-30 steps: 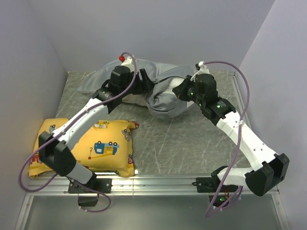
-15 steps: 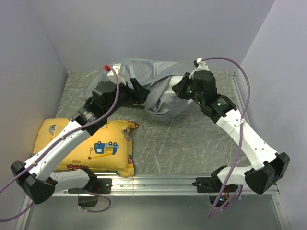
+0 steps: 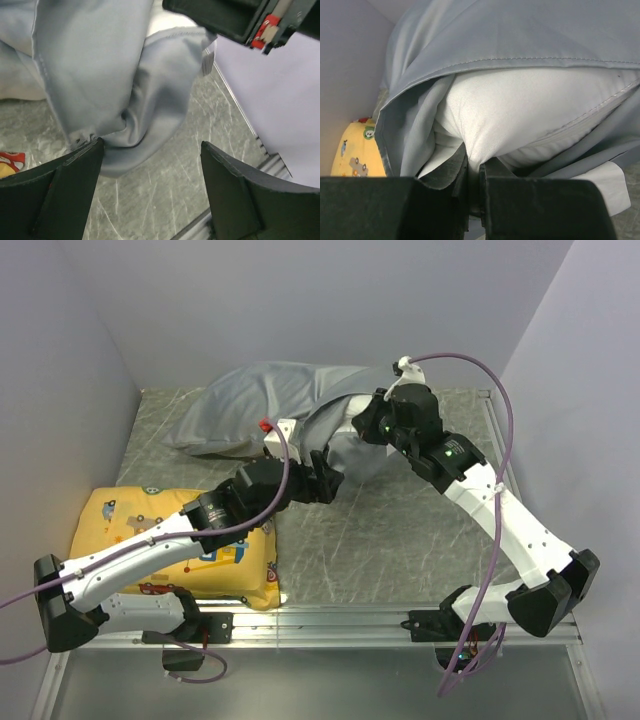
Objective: Remove the pillowcase from the pillow
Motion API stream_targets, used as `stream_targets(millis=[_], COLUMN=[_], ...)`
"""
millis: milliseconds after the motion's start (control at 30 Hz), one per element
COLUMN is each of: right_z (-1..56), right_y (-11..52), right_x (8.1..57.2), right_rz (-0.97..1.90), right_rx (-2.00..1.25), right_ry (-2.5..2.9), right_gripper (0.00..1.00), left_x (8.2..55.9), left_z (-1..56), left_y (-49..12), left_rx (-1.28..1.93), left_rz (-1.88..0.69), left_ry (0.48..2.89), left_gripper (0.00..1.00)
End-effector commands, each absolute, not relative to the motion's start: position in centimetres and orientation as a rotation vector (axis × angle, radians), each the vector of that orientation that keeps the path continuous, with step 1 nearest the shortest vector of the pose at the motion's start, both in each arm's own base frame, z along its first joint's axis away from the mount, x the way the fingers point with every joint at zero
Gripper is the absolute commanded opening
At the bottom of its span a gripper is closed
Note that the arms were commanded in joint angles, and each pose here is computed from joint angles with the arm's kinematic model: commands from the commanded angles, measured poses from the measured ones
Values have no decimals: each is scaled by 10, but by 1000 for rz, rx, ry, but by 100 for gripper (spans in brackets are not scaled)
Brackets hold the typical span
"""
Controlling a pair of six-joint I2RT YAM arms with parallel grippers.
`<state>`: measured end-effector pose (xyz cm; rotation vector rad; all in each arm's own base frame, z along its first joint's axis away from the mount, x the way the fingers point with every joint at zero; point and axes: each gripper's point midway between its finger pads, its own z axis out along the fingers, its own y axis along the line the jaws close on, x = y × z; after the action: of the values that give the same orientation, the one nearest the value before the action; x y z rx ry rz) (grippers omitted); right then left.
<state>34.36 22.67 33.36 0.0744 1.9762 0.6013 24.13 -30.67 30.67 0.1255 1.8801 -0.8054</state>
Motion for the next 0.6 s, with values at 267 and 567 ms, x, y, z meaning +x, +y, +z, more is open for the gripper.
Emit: stream_targets(millis=[267,567], right_z=[397,415], right_y=[234,233], right_x=[350,359], right_rz=[627,586], right_rx=[78,78], right_ry=[1805,1788], right_gripper=[0,0], left_x=[273,266], left_z=[321,261], left_y=[-301,-296], left_rx=[57,74], left_rz=[-553,-510], left_ry=[1778,1883], left_gripper=[61,6])
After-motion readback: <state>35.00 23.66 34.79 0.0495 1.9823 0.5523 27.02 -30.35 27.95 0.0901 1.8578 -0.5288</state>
